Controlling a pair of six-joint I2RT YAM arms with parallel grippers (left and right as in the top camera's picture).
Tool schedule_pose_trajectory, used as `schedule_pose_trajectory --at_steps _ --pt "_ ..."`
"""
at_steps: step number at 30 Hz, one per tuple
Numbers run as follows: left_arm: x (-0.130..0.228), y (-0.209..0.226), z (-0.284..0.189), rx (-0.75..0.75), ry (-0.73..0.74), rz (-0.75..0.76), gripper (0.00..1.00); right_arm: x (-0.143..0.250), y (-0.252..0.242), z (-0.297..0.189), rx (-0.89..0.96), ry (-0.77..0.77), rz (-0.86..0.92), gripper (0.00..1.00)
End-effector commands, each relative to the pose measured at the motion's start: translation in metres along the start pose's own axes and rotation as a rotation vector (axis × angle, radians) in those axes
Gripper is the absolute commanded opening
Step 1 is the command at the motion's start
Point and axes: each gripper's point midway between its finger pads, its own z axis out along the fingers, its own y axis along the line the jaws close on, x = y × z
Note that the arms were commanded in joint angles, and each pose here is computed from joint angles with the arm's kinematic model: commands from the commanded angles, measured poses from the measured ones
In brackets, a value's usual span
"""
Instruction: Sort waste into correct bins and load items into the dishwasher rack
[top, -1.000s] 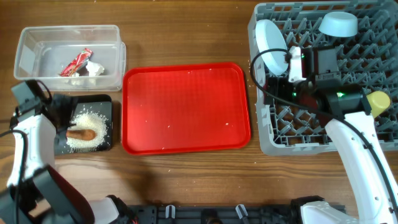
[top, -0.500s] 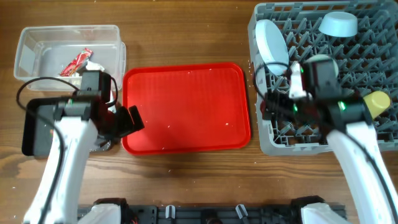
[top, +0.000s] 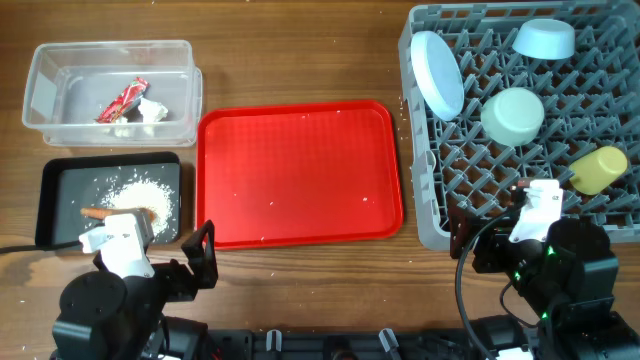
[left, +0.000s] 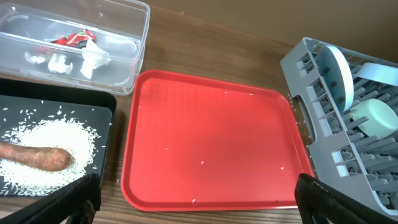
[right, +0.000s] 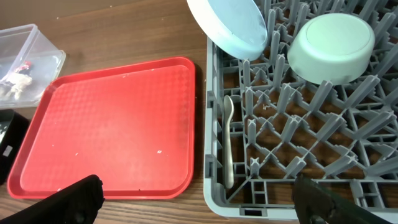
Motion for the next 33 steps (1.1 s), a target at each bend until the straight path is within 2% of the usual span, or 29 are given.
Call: schedule_pose_trajectory --at_steps 1,18,21,24,26,33 --pt "0.001 0.002 0.001 -0.011 -0.004 0.018 1.00 0.001 -0.004 0.000 0.019 -0.002 0.003 1.00" --pt "0.001 0.002 0.001 -0.011 -0.004 0.018 1.00 0.001 -0.012 -0.002 0.065 -0.010 -0.018 1.00" --pt "0.001 0.002 0.001 -0.011 -0.004 0.018 1.00 -0.013 -0.011 -0.010 0.062 -0.114 -0.076 1.00" --pt "0.001 0.002 0.001 -0.011 -0.004 0.018 1.00 -0.029 -0.007 -0.016 0.025 -0.310 -0.088 1.00" --pt "0.001 0.002 0.001 -0.011 -0.004 0.018 1.00 -0.025 -0.008 -0.007 -0.009 -0.465 -0.082 1.00" --pt "0.001 0.002 0.001 -0.011 -0.004 0.018 1.00 -0.017 -0.013 0.033 -0.079 -0.748 -0.070 1.00"
